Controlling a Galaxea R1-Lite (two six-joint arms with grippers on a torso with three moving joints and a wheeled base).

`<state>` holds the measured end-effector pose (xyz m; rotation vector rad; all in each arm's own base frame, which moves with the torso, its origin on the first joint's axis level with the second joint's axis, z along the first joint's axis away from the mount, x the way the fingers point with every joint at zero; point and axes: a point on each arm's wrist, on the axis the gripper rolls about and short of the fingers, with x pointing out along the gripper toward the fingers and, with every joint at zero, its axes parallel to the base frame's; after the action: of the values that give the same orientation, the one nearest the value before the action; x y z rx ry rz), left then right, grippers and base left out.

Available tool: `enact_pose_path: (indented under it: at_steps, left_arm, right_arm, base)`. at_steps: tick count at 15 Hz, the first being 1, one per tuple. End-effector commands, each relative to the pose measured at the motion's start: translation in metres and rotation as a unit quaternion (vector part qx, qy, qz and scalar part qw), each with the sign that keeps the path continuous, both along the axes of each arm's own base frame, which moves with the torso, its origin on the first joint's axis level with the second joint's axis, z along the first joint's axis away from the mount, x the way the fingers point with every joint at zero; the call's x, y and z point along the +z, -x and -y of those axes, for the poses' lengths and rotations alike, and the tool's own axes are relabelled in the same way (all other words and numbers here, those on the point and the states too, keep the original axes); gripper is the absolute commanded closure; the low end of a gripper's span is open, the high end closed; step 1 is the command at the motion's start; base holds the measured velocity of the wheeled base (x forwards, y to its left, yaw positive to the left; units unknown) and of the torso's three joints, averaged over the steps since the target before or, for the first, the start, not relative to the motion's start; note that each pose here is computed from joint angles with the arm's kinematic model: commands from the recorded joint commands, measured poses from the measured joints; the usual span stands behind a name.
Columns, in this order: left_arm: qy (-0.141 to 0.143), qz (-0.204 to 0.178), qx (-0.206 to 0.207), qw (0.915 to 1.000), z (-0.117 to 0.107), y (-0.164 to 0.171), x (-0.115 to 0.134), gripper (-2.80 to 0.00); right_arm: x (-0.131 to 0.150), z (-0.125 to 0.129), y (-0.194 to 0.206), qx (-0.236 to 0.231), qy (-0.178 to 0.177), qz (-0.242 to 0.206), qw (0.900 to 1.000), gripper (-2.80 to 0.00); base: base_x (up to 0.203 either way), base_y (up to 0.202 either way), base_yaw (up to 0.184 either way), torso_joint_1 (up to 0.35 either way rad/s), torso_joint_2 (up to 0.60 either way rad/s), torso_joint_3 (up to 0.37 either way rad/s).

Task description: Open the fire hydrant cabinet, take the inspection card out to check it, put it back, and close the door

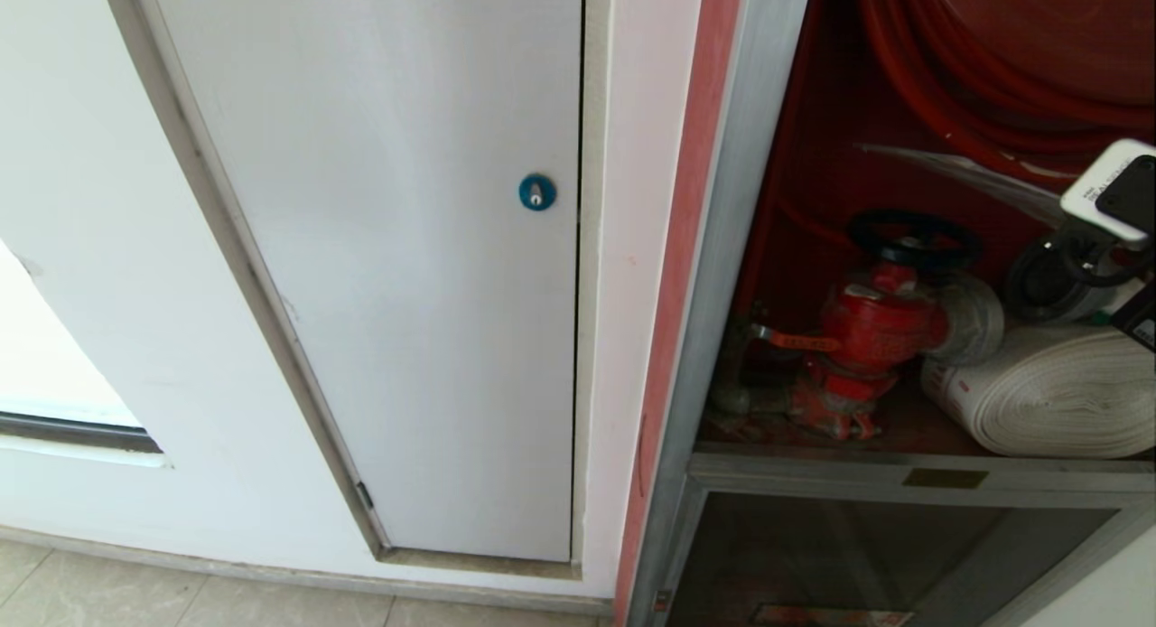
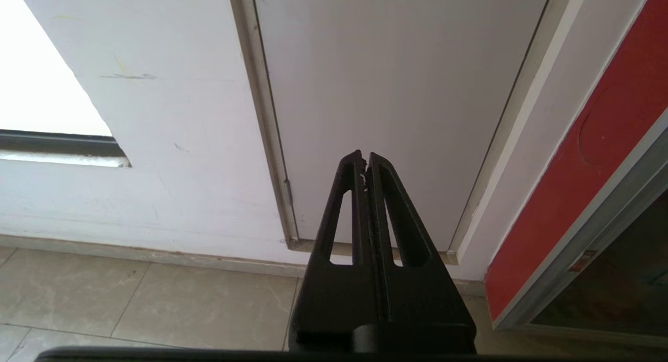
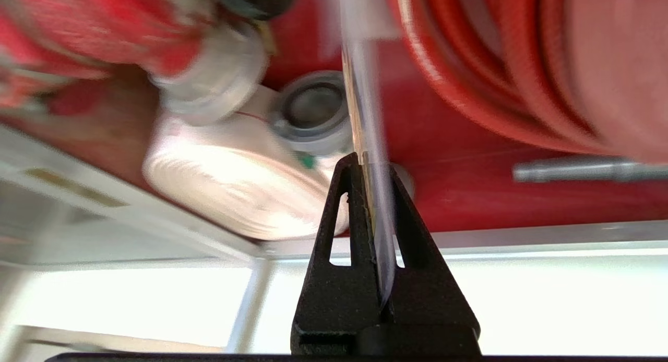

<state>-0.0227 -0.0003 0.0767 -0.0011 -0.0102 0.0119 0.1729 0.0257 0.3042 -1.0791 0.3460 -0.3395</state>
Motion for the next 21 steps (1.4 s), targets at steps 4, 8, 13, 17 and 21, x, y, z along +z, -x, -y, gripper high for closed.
enact_pose_path:
  at_steps: [4, 8, 13, 17, 21]
  left_arm:
    - [0.000, -0.003, 0.000, 1.0000, 0.000, 0.000, -0.001, 0.00]
    - [0.000, -0.003, 0.000, 1.0000, 0.000, 0.000, -0.001, 0.00]
    - [0.000, -0.003, 0.000, 1.0000, 0.000, 0.000, -0.001, 0.00]
    - [0.000, -0.003, 0.000, 1.0000, 0.000, 0.000, -0.001, 0.00]
    - [0.000, -0.003, 0.000, 1.0000, 0.000, 0.000, -0.001, 0.00]
  right_arm:
    - [-0.007, 0.006, -0.032, -0.027, 0.065, -0.037, 0.997, 0.00]
    - [-0.012, 0.011, -0.062, -0.041, 0.100, -0.025, 0.994, 0.00]
    - [-0.014, 0.027, -0.074, -0.002, 0.154, -0.037, 0.987, 0.00]
    - [-0.024, 0.051, -0.086, 0.024, 0.176, -0.063, 0.982, 0.00]
    - [-0.034, 0.062, -0.103, 0.043, 0.183, -0.069, 0.980, 0.00]
  base:
    - [0.000, 0.000, 0.000, 0.000, 0.00, 0.000]
    - [0.000, 0.000, 0.000, 0.000, 0.00, 0.000]
    - [0.000, 0.000, 0.000, 0.000, 0.00, 0.000]
    - [0.000, 0.000, 0.000, 0.000, 0.00, 0.000]
    - [0.000, 0.000, 0.000, 0.000, 0.00, 0.000]
